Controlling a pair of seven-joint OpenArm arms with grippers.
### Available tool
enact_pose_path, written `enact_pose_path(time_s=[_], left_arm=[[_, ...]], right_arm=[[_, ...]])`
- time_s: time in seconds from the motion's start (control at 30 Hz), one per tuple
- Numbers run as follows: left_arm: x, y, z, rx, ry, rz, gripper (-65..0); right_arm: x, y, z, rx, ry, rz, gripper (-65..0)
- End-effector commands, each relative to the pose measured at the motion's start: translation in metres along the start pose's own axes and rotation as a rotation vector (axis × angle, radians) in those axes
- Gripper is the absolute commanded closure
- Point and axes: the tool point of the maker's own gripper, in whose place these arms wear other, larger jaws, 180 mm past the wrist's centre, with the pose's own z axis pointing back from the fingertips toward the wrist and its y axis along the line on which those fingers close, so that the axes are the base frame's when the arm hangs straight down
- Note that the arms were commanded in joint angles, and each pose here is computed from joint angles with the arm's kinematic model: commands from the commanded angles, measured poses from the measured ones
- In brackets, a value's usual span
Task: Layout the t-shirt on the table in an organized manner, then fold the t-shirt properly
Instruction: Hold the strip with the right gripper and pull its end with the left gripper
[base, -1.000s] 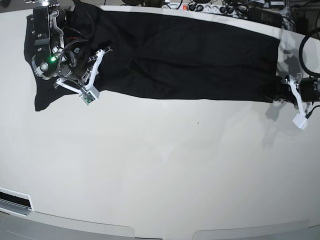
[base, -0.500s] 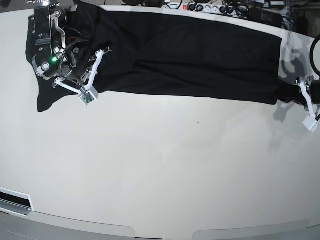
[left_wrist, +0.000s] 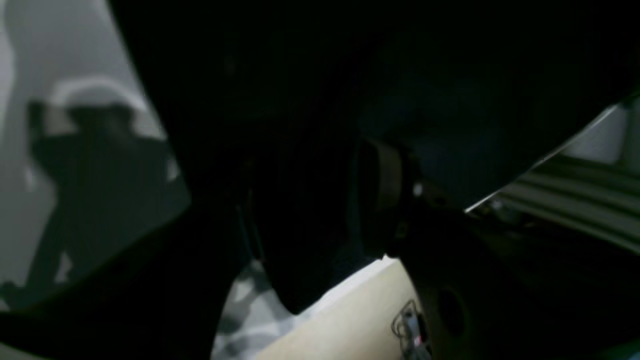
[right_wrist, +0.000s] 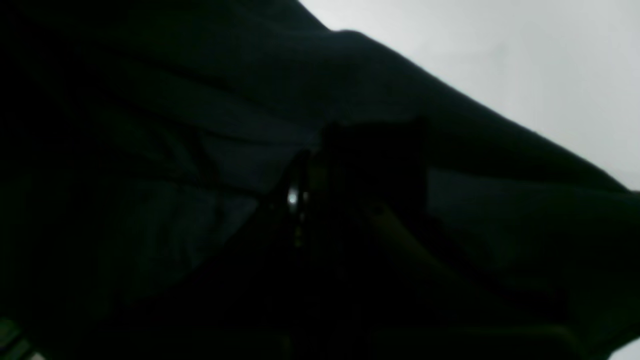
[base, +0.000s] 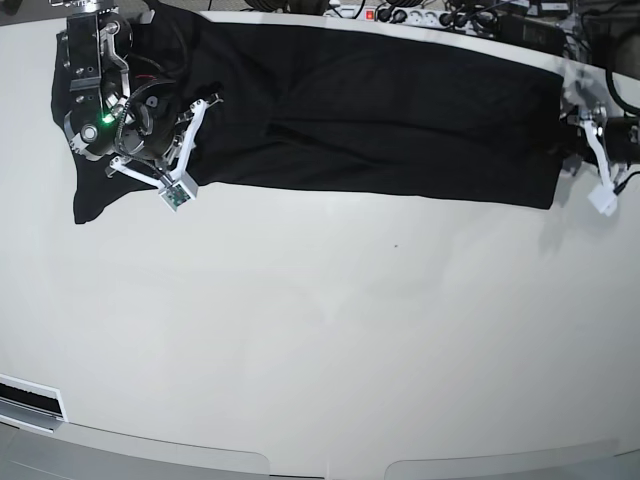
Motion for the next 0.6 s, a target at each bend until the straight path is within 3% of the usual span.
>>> enact_pose_path(time_s=[0.0, 0.27, 0.43, 0.57], left_arm=[[0.021, 0.008, 0.015, 0.031, -0.053, -0.039, -27.6], [0.048, 0.022, 0.031, 0.099, -0.114, -0.098, -27.6], [0.044, 0.024, 0.034, 0.105, -0.081, -0.094, -30.9], [0.063, 0.034, 0.054, 0.143, -0.178, -0.069, -34.5]], right_arm=[[0.013, -0.003, 0.004, 0.005, -0.036, 0.009, 0.0], [0.024, 0.003, 0.007, 0.056, -0.058, 0.018, 0.0], [0.030, 0.000, 0.008, 0.049, -0.066, 0.023, 0.0], [0.030, 0.001, 0.008, 0.052, -0.062, 0.043, 0.0]])
